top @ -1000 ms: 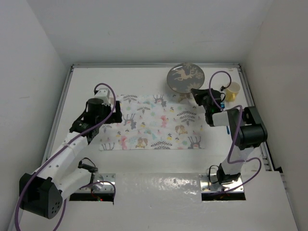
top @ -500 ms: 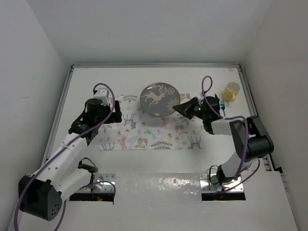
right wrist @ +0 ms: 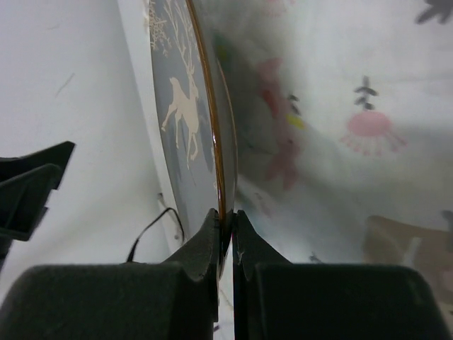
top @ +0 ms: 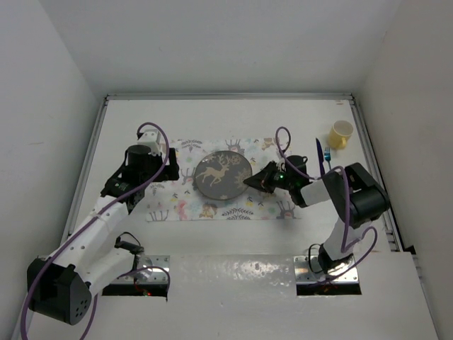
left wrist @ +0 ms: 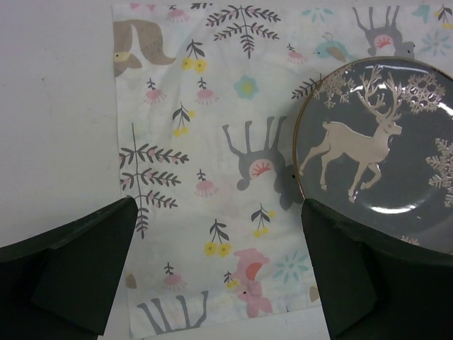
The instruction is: Set the dinner table for one person
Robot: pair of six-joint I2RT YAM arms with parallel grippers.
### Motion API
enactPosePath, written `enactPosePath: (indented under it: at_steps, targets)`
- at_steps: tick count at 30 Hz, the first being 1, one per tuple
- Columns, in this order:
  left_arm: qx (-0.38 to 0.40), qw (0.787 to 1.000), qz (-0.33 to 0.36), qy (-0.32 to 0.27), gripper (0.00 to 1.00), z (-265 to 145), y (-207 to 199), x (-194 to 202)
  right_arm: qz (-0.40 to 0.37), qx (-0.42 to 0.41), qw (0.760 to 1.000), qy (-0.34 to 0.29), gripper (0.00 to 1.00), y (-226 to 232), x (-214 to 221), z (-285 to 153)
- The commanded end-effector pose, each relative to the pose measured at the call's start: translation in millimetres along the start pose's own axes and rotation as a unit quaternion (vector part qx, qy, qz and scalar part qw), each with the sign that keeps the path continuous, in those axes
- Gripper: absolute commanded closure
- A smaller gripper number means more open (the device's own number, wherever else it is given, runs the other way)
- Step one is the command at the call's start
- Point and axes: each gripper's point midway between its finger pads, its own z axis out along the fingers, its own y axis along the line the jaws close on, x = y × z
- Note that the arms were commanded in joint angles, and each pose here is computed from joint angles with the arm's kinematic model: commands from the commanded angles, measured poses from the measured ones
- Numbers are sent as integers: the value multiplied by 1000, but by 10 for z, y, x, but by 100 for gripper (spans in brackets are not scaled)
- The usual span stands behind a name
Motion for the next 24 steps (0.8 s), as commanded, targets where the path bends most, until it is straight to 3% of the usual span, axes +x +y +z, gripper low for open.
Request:
enactPosePath:
  at_steps: [1, 6, 12, 13, 18, 20, 21, 23, 24]
  targets:
    - [6, 1000, -7, -29, 0, -27, -17, -144, -80, -83, 993, -7, 100, 314, -45, -11]
    - [6, 1000, -7, -28, 0, -27, -11, -141, -81, -78, 994, 7, 97, 119, 57, 15]
    - [2, 1000, -7, -27, 0, -27, 2, -136, -83, -32, 996, 12, 67, -205, 151, -26]
    - [2, 1000, -7, -28, 0, -27, 4, -137, -84, -22, 996, 11, 58, -268, 155, -56]
    - [-1, 1000, -7, -26, 0, -30, 14, -131, -109, 63, 992, -5, 45, -496, 6, -244]
    - [-3, 1000, -8, -27, 0, -34, 19, -142, -135, 157, 978, 3, 42, -774, -46, -401]
    - [-5, 1000, -9, -26, 0, -31, 25, -137, -171, 164, 971, -21, 41, -565, -279, -411]
    - [-9, 1000, -10, -28, 0, -34, 38, -150, -213, 254, 943, -22, 41, -734, -432, -630]
    - [-11, 1000, -10, -26, 0, -34, 45, -144, -237, 258, 935, -51, 41, -532, -655, -673]
